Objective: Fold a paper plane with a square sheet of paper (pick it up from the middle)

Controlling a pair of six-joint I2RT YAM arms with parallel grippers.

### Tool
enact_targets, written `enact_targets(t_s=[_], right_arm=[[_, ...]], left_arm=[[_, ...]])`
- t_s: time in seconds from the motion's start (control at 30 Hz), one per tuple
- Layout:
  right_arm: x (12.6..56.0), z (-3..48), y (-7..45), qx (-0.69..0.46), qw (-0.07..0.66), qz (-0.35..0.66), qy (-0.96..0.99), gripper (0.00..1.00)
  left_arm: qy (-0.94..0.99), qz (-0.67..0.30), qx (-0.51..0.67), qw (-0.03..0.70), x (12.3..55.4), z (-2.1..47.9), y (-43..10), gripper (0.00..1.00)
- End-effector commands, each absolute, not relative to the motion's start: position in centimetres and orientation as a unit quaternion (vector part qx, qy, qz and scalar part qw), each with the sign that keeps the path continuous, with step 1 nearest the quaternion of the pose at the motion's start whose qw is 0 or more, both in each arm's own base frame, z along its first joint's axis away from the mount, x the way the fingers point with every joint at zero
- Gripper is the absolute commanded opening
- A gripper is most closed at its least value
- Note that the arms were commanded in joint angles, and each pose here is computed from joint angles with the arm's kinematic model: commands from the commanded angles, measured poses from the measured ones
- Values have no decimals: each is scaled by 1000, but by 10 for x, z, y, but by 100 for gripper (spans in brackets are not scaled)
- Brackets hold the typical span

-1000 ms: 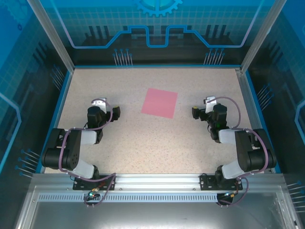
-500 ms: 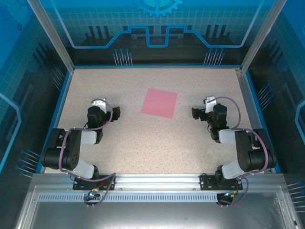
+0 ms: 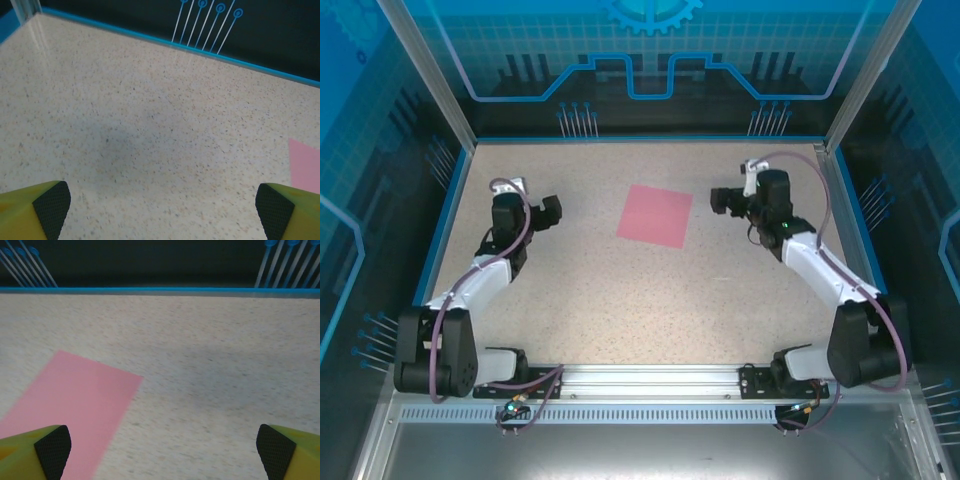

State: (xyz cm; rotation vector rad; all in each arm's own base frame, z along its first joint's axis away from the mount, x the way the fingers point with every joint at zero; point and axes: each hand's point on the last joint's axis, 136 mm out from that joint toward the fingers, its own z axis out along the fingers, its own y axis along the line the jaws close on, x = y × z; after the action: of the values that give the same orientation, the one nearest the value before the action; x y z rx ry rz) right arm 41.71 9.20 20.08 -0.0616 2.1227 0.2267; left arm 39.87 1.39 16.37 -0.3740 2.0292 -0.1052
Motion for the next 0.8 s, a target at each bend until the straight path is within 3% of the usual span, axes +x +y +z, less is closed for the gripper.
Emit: enact_targets(t_s=[0.0, 0.17, 0.3, 0.43, 0.77], right_arm=[[385, 151, 145, -23, 326, 150, 933, 99], [390, 137, 248, -79, 266, 188, 942, 100], [401, 114, 298, -70, 226, 194, 952, 99], [414, 91, 326, -55, 199, 194, 959, 99], [418, 30, 330, -22, 131, 147, 980, 99]], left_arm=[[867, -71, -209, 446, 386, 166, 9, 98], [885, -113, -208, 401, 382, 182, -8, 98], [887, -134, -208, 391, 378, 189, -15, 98], [892, -129, -213, 377, 374, 186, -14, 98], [899, -134, -207, 362, 373, 177, -18, 99]])
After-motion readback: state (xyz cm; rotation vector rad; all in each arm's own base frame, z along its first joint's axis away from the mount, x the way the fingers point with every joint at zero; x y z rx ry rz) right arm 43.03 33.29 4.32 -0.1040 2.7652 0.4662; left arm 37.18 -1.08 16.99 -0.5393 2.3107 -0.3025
